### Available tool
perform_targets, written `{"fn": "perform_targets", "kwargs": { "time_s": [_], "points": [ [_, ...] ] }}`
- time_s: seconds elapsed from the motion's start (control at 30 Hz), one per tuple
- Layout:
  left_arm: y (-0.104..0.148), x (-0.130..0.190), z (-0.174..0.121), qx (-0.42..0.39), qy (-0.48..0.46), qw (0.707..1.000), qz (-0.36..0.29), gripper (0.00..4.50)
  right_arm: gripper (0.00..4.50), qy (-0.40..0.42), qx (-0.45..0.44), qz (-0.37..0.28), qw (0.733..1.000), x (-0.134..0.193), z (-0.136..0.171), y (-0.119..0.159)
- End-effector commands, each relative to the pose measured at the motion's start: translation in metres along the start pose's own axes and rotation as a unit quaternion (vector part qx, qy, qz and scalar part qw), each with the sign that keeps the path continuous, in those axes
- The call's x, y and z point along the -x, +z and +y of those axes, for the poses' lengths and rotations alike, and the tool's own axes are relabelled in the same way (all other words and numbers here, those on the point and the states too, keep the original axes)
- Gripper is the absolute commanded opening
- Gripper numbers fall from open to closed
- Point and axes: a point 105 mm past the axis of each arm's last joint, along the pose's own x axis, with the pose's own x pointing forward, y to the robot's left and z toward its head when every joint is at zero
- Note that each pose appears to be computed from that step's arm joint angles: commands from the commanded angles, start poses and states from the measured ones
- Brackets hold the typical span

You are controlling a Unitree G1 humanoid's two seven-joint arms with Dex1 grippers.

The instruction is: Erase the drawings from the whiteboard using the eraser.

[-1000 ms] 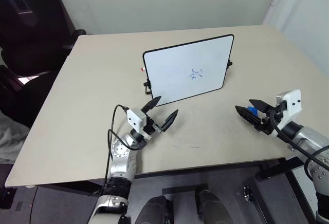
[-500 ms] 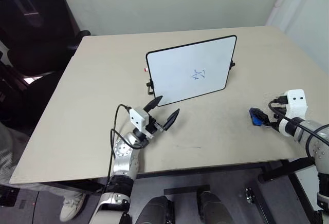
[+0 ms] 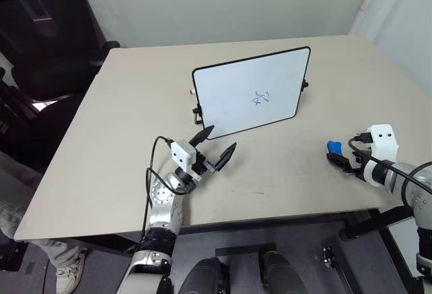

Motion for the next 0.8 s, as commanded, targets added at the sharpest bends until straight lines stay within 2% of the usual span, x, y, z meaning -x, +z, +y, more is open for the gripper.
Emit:
{"fn": "perform_targets", "kwargs": {
  "time_s": [0.03, 0.13, 0.63, 0.73, 0.8],
  "points": [
    [-0.0044, -0.0005, -0.0061, 0.012, 0.002, 1.0, -0.005, 4.5, 3.16, 0.003, 0.004, -0.013, 1.0, 0.0033, 0.001, 0.0071],
    [-0.0042, -0.0002, -0.0054, 0.012, 0.003, 1.0, -0.005, 4.5, 2.14, 0.012, 0.001, -0.008, 1.0, 0.0027, 0.0036, 0.0053],
    [-0.0038, 0.0025, -0.0044, 0.01, 0.008, 1.0, -0.004, 4.5, 2.14, 0.026, 0.014, 0.004, 1.0, -0.0014, 0.01, 0.0032],
    [-0.0035, 0.0029, -0.0044, 0.009, 0.008, 1.0, -0.005, 4.5, 1.56, 0.027, 0.016, 0.002, 0.999, -0.0017, 0.0104, 0.0047],
    [-0.0033, 0.0031, -0.0044, 0.009, 0.008, 1.0, -0.005, 4.5, 1.0, 0.028, 0.016, 0.0, 0.999, -0.0018, 0.0106, 0.0061]
  ]
}}
